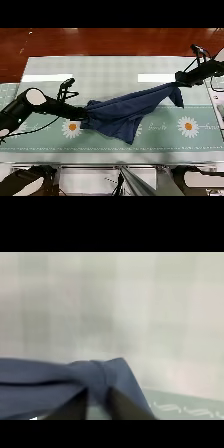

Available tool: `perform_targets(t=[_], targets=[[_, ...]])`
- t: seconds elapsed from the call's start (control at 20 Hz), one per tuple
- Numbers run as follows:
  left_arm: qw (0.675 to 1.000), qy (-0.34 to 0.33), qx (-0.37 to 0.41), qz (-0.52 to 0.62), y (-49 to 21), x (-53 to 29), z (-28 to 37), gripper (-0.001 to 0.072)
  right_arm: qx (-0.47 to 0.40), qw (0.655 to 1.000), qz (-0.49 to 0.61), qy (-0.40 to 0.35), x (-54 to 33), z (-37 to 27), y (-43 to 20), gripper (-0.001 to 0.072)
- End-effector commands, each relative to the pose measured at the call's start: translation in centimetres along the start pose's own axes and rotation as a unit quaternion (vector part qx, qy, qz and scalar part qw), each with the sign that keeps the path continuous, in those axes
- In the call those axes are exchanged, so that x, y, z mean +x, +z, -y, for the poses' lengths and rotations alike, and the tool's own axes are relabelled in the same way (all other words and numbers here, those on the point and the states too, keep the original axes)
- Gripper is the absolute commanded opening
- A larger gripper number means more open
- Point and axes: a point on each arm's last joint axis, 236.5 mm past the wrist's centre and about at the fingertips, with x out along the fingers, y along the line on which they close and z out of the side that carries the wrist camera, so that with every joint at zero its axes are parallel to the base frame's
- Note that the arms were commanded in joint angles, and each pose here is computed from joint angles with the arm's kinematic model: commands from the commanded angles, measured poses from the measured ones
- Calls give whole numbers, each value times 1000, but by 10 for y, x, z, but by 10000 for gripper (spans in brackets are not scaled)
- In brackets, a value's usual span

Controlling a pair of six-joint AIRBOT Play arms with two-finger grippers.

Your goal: Fold the shirts.

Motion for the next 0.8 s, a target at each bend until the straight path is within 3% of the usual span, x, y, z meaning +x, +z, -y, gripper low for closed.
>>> perform_targets(t=[0.0,0.15,0.45,0.55,0.75], targets=[[1000,1,12,-1,0,3,-1,30,-2,1000,13,1,1,0,7,357],[1000,1,13,-1,0,3,-1,30,-7,999,-39,11,-6,-7,-20,357],[1000,1,13,-2,0,3,-1,30,-1,991,-88,102,10,-75,-75,373],[1000,1,13,-2,0,3,-1,30,1,987,-114,116,33,-90,-104,488],[1000,1,13,-2,0,3,-1,30,15,981,-144,130,52,-102,-133,488]])
